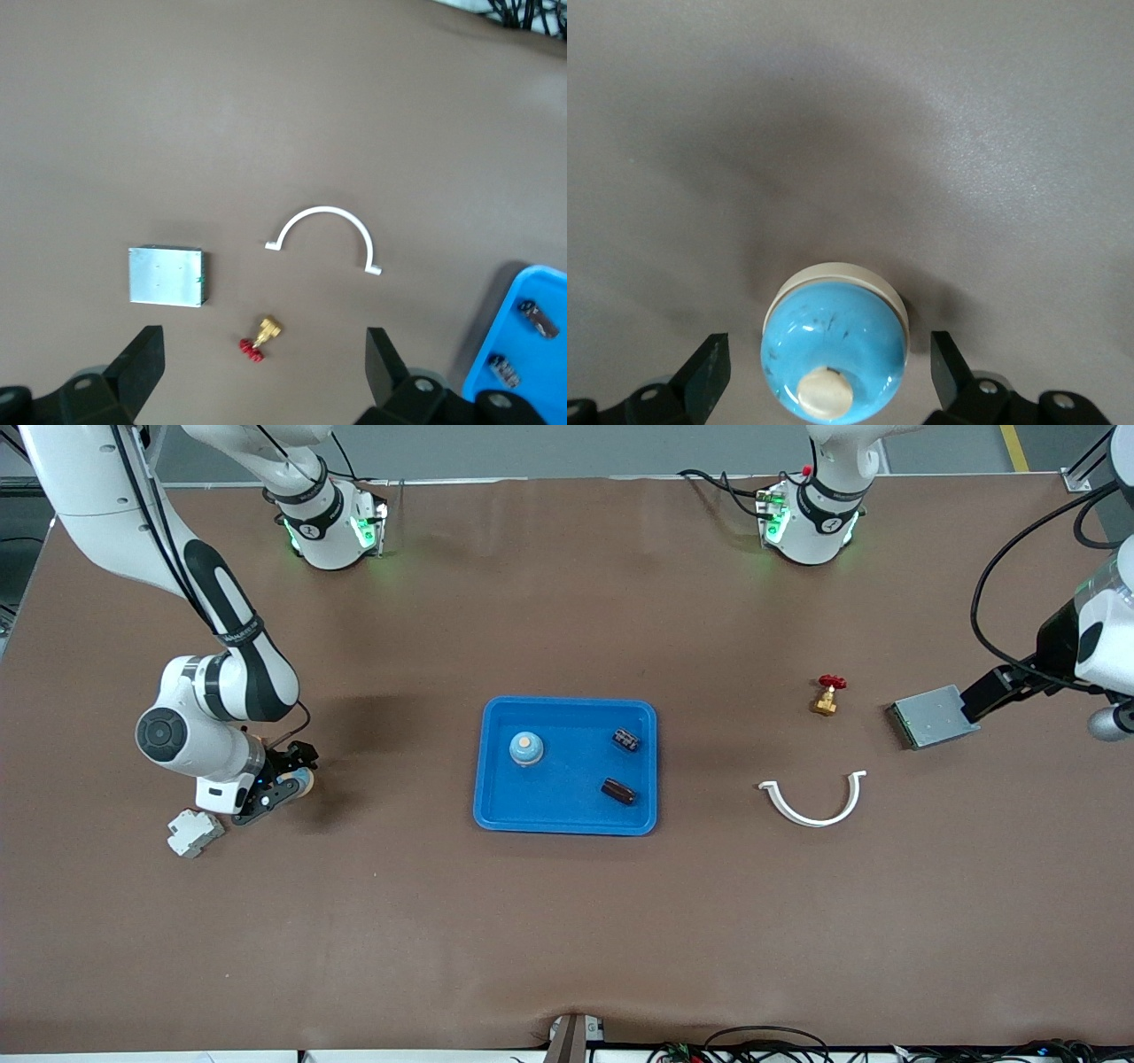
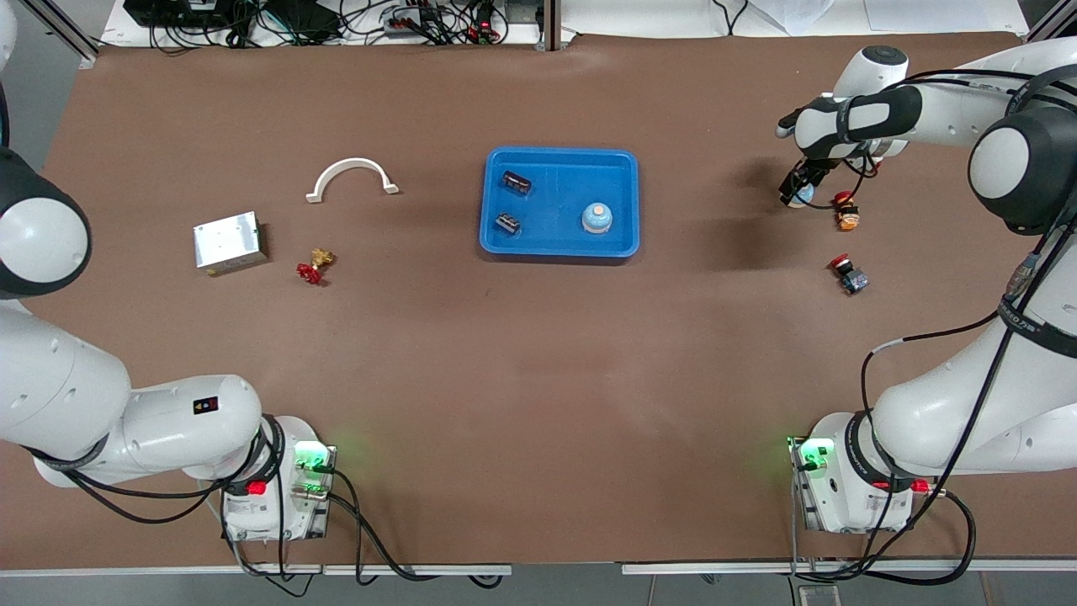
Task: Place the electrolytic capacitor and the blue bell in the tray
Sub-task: 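Return the left arm to rest while the right gripper lifts the bell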
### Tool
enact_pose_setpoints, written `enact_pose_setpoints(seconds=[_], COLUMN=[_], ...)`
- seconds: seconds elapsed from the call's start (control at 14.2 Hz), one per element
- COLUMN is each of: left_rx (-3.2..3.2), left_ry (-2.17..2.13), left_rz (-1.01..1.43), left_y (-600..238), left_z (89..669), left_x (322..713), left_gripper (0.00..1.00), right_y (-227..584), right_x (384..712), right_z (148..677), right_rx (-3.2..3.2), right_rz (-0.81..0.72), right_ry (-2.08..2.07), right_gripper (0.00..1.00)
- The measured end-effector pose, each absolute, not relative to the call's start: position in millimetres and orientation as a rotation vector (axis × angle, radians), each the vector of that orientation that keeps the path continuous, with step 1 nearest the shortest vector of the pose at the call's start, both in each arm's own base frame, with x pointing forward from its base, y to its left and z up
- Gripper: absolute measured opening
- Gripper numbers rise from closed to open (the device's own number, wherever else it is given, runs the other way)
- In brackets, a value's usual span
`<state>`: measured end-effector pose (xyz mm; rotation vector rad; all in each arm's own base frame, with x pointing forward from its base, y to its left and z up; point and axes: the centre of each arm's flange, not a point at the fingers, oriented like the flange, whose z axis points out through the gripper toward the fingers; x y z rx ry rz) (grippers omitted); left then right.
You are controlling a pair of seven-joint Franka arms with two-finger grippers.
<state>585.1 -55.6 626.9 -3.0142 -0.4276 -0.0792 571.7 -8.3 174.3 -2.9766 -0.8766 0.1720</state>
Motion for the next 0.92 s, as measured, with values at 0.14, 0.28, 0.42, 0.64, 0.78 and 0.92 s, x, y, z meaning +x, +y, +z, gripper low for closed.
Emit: enact_pose_setpoints(seconds=[0.14,0.28,0.42,0.64,0.78,0.92], left_rx=[-3.039,-3.070,-3.083,-3.093,-3.102,-3.103], left_ry=[-0.380,-0.358,-0.240,-0.155,-0.142,-0.121], left_rz=[-0.044,-0.025,-0.015,-0.003,0.019,0.022], left_y=[-55.5,-55.4,-48.1,-34.6,-35.4,-42.4], left_z=[630.6,635.0,642.5,651.7,654.3,657.7], left_x=[575.6,562.1,545.1,521.9,511.0,504.4], left_gripper=[1.00,1.00,1.00,1.00,1.00,1.00], right_y=[-8.8,-8.8,-8.8,-8.7,-8.8,-9.0], right_x=[571.4,571.5,571.9,573.4,573.7,575.6], right_z=[171.8,170.7,170.9,172.2,172.2,173.8], right_rx=[-2.977,-2.976,-2.977,-2.978,-2.978,-2.982], right_rz=[0.174,0.174,0.173,0.168,0.167,0.161], right_ry=[-0.875,-0.875,-0.875,-0.875,-0.875,-0.868], right_gripper=[1.00,0.95,0.87,0.68,0.68,0.68])
